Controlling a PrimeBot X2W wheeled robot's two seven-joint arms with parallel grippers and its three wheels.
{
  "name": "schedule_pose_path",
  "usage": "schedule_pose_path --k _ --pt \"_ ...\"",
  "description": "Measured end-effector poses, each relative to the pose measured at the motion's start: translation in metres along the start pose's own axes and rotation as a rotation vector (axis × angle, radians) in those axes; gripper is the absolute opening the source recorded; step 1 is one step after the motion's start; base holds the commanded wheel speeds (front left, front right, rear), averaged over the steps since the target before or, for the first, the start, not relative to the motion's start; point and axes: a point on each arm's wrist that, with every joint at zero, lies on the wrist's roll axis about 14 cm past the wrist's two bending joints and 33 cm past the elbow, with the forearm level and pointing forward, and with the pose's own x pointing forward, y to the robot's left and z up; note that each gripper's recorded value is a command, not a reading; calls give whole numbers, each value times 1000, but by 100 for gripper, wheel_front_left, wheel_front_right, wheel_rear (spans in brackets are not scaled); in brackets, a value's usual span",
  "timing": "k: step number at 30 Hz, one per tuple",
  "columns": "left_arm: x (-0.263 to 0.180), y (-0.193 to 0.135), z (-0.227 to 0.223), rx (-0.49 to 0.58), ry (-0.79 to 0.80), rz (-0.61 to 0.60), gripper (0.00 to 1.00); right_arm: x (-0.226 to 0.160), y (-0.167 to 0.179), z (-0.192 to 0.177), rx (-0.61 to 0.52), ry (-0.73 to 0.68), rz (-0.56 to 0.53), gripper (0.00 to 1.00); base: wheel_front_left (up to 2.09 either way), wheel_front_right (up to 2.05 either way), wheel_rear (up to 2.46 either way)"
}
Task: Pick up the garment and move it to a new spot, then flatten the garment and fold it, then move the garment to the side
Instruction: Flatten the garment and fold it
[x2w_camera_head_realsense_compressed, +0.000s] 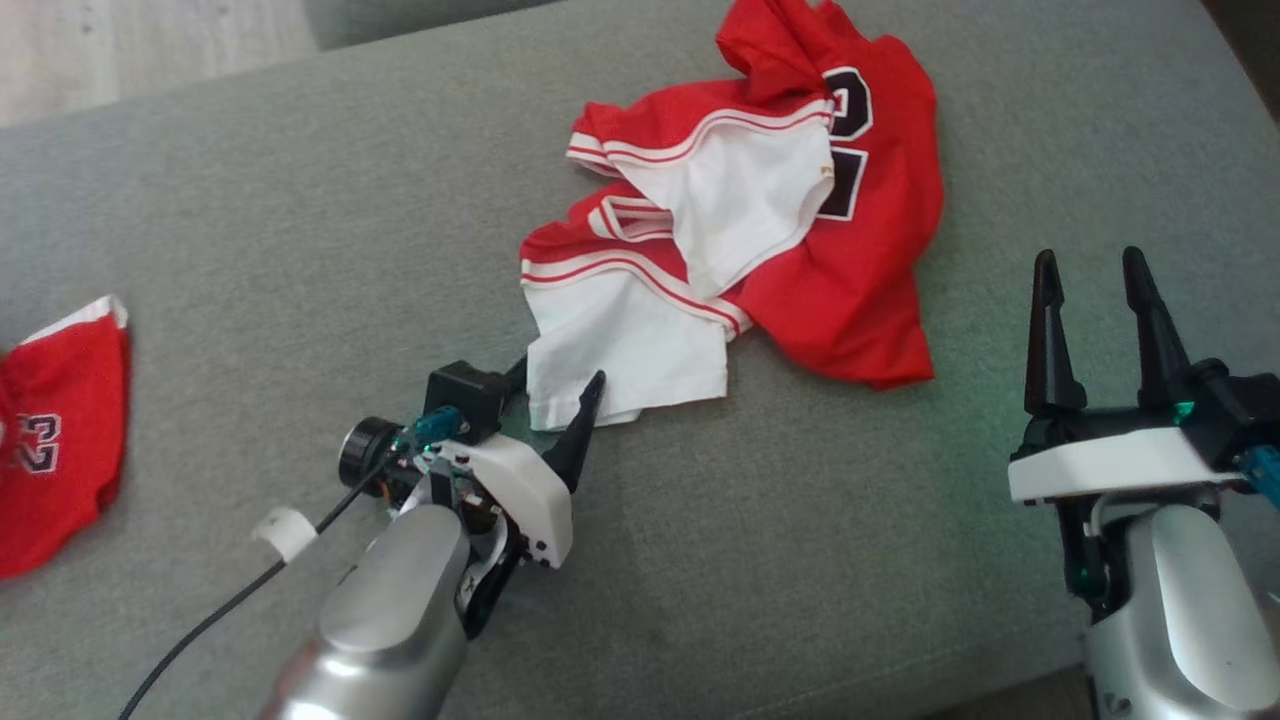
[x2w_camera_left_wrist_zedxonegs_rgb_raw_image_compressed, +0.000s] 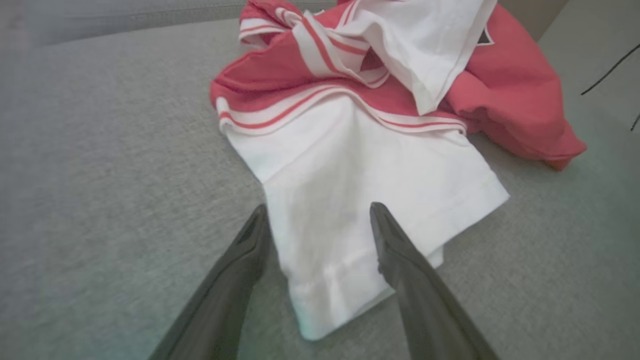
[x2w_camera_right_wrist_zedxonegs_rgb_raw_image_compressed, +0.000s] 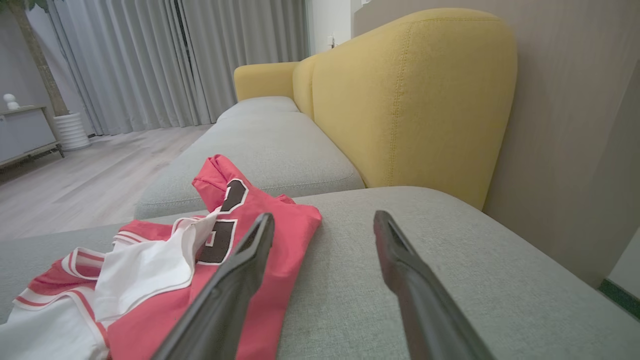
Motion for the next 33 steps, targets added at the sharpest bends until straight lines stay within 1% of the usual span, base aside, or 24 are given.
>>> schedule_pose_path --k 1,4,6,10,13,18,20,22,24,28,31,32,33 --pt "2 -3 -2 -12 10 -11 0 0 -2 0 -2 2 -4 100 0 0 0" --pt "5 -3 4 -50 -23 -13 0 -1 -4 0 0 1 -11 100 0 0 0" --pt "3 6 16 -66 -88 18 0 0 -3 2 5 -6 -10 100 0 0 0" --pt "-8 38 49 -90 -248 131 0 4 4 5 11 -19 10 100 0 0 0" --pt "-24 64 64 -120 -323 223 0 7 12 8 9 -29 32 100 0 0 0" --pt "-70 116 85 -138 -435 401 0 12 31 11 16 -39 83 100 0 0 0" --pt "-92 131 91 -142 -483 461 0 14 40 11 18 -39 106 100 0 0 0" --pt "-112 142 86 -144 -495 517 0 15 49 11 17 -38 132 100 0 0 0" --pt "-129 149 70 -149 -479 566 0 14 56 9 16 -33 152 100 0 0 0" --pt "-151 149 37 -159 -429 618 0 17 70 8 17 -31 187 100 0 0 0" --pt "-161 148 26 -168 -420 641 0 18 78 6 18 -24 208 100 0 0 0" --pt "-164 147 26 -160 -422 645 80 19 81 5 19 -22 214 100 0 0 0" --pt "-166 146 28 -151 -430 646 100 19 82 5 20 -20 218 100 0 0 0"
